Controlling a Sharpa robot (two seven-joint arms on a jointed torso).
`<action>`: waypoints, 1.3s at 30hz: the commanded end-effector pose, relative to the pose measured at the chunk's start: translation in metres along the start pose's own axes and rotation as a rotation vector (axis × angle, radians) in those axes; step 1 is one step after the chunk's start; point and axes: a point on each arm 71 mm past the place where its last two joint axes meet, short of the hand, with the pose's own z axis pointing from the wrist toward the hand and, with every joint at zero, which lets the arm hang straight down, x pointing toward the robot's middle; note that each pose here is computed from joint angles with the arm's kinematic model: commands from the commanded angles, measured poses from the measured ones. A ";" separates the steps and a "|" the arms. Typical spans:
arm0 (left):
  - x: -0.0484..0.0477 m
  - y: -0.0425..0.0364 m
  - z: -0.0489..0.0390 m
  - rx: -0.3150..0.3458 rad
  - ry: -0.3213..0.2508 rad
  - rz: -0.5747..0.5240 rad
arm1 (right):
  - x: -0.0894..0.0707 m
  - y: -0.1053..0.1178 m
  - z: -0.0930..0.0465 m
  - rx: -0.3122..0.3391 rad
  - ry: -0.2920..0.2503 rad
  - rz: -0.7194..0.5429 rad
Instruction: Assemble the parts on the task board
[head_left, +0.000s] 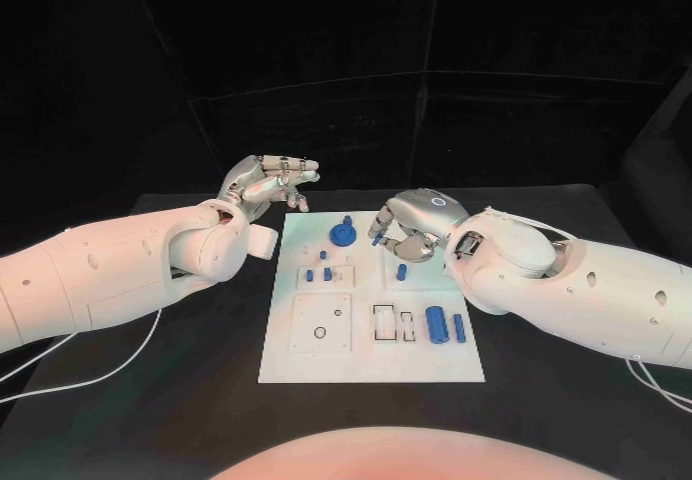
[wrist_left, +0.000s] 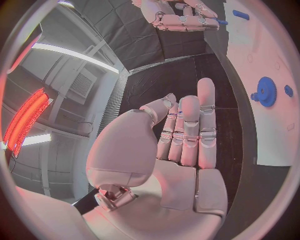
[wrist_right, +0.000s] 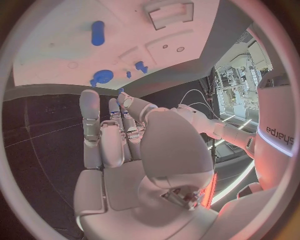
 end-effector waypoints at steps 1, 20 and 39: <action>0.0021 -0.0028 0.0014 0.028 0.003 -0.004 | 0.010 0.011 0.005 -0.035 0.038 0.022; 0.0068 -0.0031 0.0035 0.029 0.014 -0.008 | 0.079 0.048 0.004 -0.115 0.227 0.063; 0.0074 -0.0025 0.0044 0.023 0.021 -0.011 | 0.088 0.053 0.005 -0.119 0.235 0.040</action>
